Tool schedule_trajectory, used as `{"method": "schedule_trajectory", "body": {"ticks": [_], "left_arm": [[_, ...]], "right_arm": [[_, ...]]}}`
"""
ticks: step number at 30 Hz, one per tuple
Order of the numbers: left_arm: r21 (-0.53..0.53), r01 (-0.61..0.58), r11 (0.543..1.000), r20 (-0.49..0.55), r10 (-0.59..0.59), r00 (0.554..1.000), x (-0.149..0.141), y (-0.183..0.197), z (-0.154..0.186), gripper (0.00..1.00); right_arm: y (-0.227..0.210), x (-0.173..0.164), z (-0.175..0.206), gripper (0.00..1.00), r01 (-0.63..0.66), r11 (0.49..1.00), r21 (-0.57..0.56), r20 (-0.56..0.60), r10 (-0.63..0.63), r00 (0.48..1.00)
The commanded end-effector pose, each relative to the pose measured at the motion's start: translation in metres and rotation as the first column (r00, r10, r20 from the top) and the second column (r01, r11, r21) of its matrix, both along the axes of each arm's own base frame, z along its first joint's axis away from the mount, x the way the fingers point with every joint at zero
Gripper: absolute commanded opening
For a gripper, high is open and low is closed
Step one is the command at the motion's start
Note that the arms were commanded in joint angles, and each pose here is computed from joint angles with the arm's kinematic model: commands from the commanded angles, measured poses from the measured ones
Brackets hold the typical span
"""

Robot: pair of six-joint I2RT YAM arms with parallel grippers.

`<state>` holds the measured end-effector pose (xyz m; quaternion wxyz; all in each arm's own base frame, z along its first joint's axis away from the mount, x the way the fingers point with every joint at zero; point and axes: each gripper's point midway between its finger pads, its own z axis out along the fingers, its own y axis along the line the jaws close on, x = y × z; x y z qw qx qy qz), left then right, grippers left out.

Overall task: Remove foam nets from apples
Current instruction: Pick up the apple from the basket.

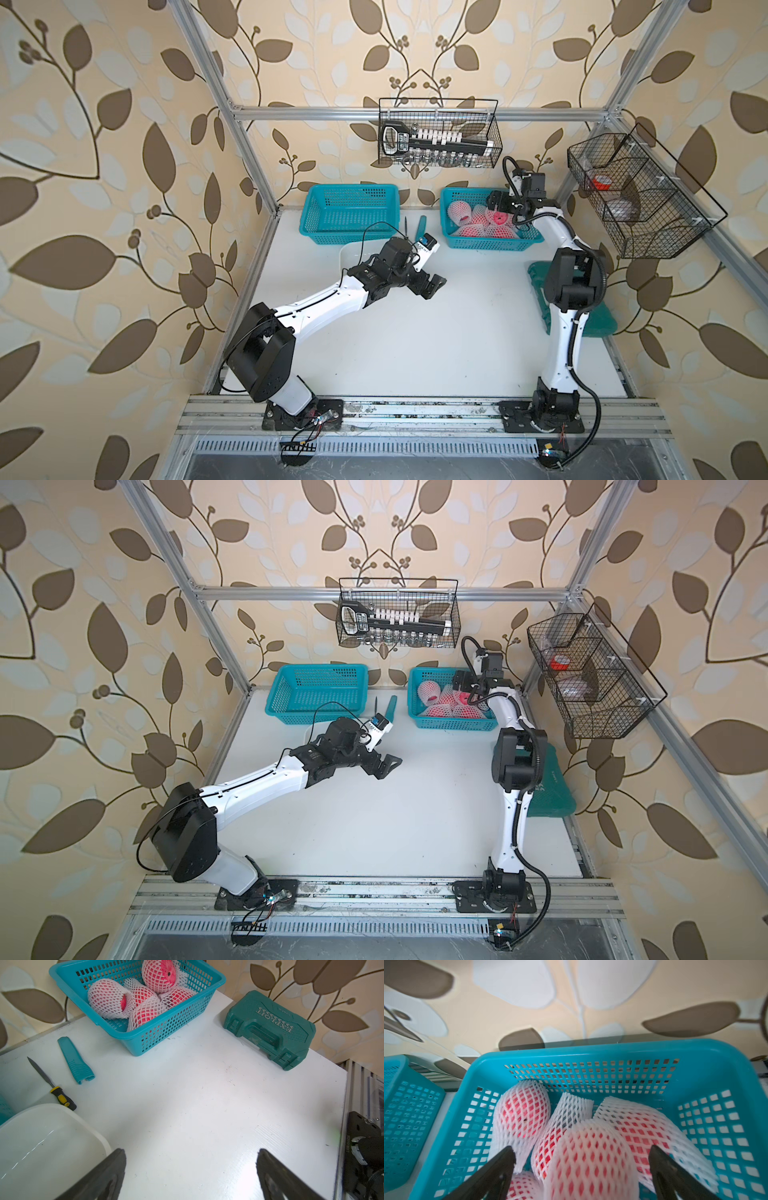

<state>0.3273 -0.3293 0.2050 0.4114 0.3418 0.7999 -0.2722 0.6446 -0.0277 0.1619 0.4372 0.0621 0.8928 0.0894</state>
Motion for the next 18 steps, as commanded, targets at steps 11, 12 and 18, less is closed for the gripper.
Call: {"method": "schedule_trajectory", "body": {"ticks": [11, 12, 18], "left_arm": [[-0.029, -0.020, 0.999, 0.093, 0.023, 0.995, -0.002, 0.010, 0.027, 0.99], [-0.027, -0.025, 0.999, 0.094, 0.028, 0.995, -0.002, 0.011, 0.026, 0.99], [-0.013, -0.037, 0.999, 0.088, 0.038, 0.995, -0.002, 0.014, 0.019, 0.99]], "right_arm": [[0.013, -0.002, -0.036, 0.97, -0.068, 0.997, 0.032, -0.082, 0.071, 0.994], [0.013, -0.003, -0.037, 0.96, -0.067, 0.997, 0.032, -0.085, 0.070, 0.994], [0.015, -0.005, -0.042, 0.88, -0.068, 0.997, 0.047, -0.095, 0.072, 0.993]]}}
